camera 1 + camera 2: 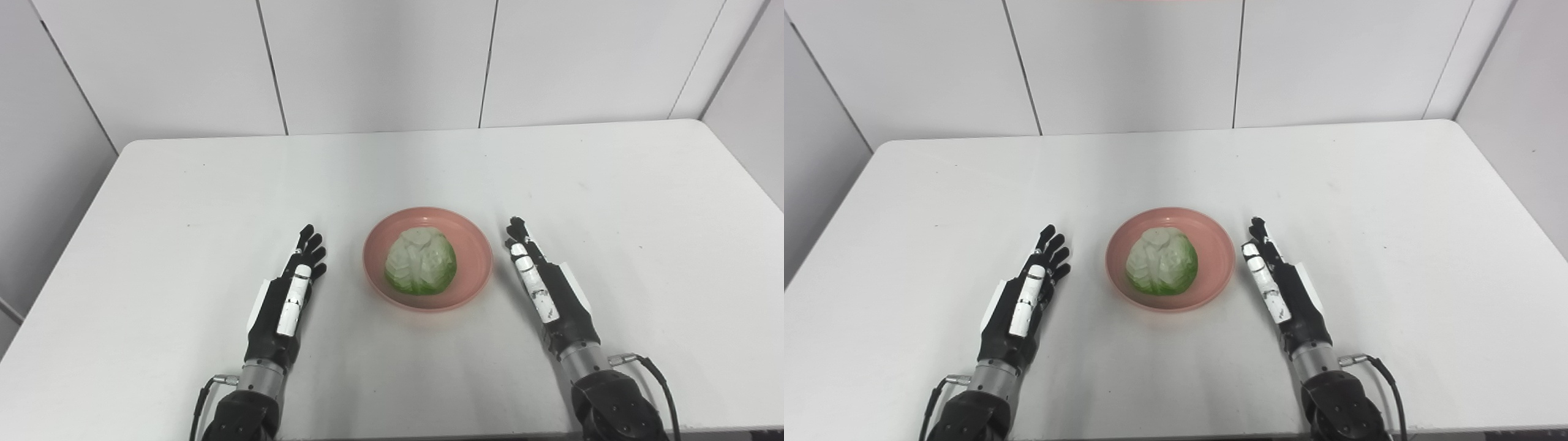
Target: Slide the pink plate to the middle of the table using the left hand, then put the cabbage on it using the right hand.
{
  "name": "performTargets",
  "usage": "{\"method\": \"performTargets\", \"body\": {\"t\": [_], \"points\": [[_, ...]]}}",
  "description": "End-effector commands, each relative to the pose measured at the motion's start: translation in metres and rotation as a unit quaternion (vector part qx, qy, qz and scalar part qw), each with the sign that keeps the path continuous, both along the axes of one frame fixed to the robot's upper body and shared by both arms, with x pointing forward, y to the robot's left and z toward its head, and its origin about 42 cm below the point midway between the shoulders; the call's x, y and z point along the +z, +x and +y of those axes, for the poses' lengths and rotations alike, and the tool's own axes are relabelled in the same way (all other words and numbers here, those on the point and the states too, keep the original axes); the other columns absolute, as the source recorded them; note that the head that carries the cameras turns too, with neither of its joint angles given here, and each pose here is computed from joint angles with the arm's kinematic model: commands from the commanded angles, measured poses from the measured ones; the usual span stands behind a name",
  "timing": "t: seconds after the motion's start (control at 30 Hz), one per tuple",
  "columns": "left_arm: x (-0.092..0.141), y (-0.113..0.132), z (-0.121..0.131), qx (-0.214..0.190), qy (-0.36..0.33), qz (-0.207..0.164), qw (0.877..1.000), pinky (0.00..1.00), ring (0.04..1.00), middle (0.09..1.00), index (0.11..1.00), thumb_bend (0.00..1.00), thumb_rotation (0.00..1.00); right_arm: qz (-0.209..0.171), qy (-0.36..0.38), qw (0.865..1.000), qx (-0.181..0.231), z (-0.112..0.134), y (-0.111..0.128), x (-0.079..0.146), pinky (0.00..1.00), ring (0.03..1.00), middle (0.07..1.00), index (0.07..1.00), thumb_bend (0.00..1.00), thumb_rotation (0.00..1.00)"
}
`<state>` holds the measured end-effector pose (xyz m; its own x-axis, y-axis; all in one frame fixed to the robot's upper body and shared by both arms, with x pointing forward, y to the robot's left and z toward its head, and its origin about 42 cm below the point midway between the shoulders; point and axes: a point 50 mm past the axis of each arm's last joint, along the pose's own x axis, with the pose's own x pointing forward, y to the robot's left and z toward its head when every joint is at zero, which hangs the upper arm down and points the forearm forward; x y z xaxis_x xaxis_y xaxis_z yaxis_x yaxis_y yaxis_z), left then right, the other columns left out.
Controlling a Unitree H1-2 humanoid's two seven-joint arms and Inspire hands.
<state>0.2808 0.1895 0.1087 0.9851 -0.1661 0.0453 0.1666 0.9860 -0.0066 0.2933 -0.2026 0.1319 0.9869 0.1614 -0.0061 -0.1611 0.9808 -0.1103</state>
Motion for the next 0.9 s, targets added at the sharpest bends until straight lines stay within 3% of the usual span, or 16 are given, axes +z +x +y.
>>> {"method": "performTargets", "body": {"t": [0.0,0.87], "points": [[-0.0072,0.0017,0.0006,-0.001,0.001,0.015,1.000,0.95,0.968,0.983,0.977,0.37,1.00,0.001,0.004,1.000,0.012,0.0052,0.0035,0.0044,0.99,0.971,0.979,0.985,0.24,1.00],[-0.0061,0.0007,0.0014,-0.001,0.000,0.015,1.000,0.95,0.965,0.979,0.973,0.38,1.00,-0.001,0.003,1.000,0.013,0.0064,0.0028,0.0067,0.99,0.971,0.977,0.982,0.25,1.00]]}}
